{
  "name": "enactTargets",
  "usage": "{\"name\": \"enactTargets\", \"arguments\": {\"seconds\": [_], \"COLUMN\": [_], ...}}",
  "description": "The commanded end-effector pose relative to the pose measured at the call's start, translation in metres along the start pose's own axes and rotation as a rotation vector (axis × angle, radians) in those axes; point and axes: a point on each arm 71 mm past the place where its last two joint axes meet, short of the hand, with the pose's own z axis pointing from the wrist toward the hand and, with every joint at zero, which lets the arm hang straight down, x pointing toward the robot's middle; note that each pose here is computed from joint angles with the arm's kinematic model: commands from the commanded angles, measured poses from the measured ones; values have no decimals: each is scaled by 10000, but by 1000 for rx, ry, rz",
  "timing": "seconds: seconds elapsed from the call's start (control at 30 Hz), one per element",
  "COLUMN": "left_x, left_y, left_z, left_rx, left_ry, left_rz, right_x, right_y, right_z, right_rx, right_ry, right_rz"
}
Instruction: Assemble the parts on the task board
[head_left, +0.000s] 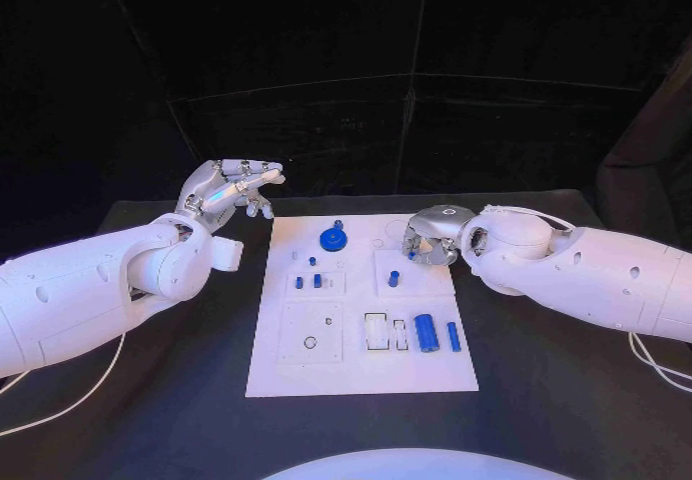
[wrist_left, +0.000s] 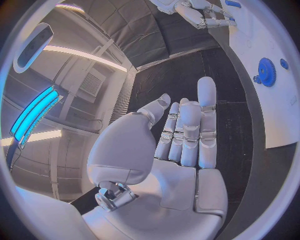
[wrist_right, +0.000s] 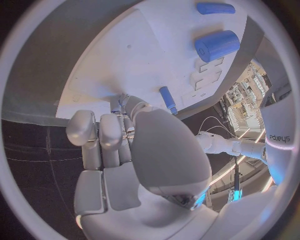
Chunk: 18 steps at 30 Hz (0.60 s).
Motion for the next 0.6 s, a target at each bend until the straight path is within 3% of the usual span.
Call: {"name": "enactTargets", "arguments": {"seconds": [0.03, 0.6], "left_x": [1, -28], "left_y": [-6, -2], "left_z": [2, -4], "left_rx": [-1, -7], "left_ry": [6, 9], "left_rz": [-10, -12], "right_x": [44, -55], "right_y": [-6, 75], "right_z": [-3, -75], "right_rx": [21, -13], "right_ry": [2, -133], "right_rz": [-33, -17]}}
